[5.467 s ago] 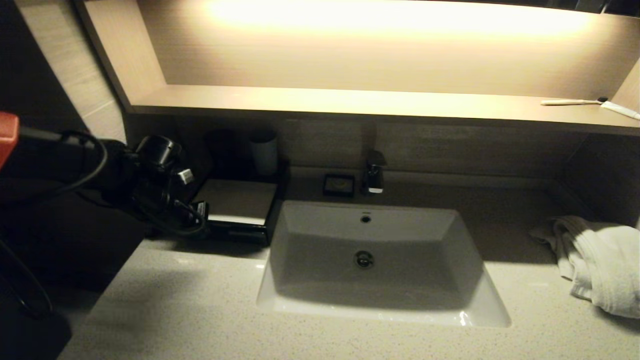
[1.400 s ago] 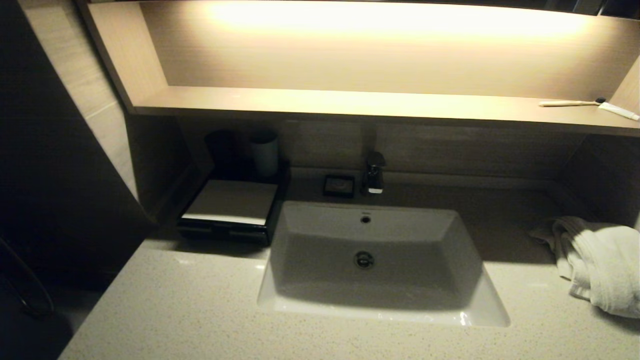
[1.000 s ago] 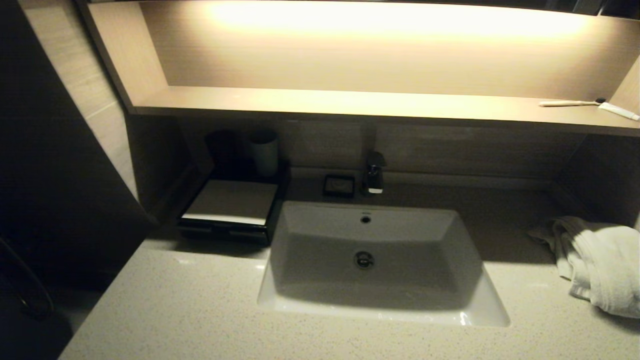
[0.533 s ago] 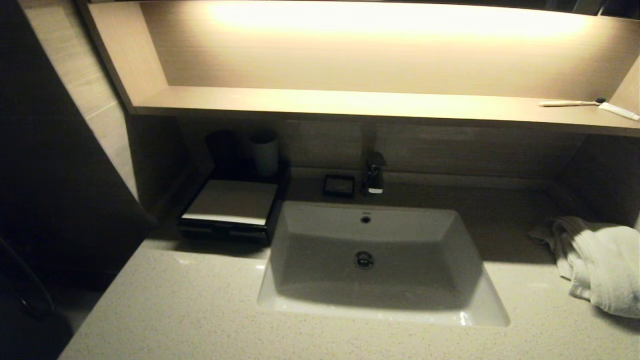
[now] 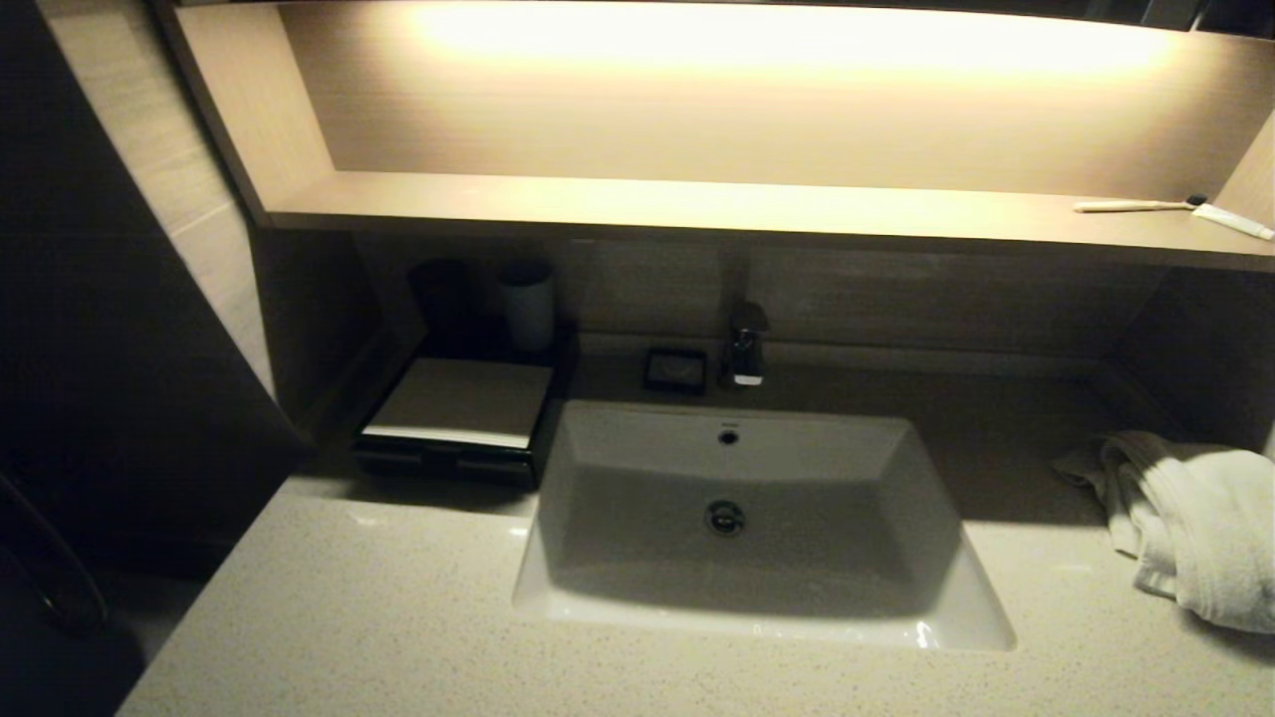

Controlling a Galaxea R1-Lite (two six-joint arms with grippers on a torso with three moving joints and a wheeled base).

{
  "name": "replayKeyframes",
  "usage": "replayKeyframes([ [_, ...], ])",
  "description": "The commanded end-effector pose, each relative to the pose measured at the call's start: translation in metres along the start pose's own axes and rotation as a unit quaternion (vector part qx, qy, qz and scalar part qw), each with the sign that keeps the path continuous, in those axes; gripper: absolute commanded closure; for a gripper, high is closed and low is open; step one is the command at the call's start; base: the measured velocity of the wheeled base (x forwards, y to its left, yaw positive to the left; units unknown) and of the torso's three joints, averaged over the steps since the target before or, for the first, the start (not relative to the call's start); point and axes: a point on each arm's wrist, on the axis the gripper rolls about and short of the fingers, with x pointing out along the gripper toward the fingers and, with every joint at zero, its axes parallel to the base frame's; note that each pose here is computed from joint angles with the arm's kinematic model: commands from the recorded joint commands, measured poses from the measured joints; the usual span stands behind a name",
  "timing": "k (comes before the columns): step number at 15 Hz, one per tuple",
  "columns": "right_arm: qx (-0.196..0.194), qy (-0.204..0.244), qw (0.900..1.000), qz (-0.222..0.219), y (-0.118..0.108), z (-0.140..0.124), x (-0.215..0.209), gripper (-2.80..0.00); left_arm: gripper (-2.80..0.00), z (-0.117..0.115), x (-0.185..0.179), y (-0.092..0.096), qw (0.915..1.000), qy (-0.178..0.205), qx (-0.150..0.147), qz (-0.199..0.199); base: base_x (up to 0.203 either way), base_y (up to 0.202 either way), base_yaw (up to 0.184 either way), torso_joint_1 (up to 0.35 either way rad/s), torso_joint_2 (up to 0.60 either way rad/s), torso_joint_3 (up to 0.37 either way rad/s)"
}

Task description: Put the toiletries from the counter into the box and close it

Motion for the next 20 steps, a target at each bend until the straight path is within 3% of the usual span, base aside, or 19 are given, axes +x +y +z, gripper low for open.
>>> replayKeyframes([
  [1,-0.005,0.0,1.0,0.001,0.0001,0.0,0.0,0.0,0.0,0.0001,0.0001,0.0,1.0,0.0,0.0,0.0,0.0,0.0,0.0,0.0,0.0,0.0],
  [20,-0.002,-0.001,1.0,0.0,0.0,0.0001,0.0,0.0,0.0,0.0001,0.0001,0.0,1.0,0.0,0.0,0.0,0.0,0.0,0.0,0.0,0.0,0.0],
])
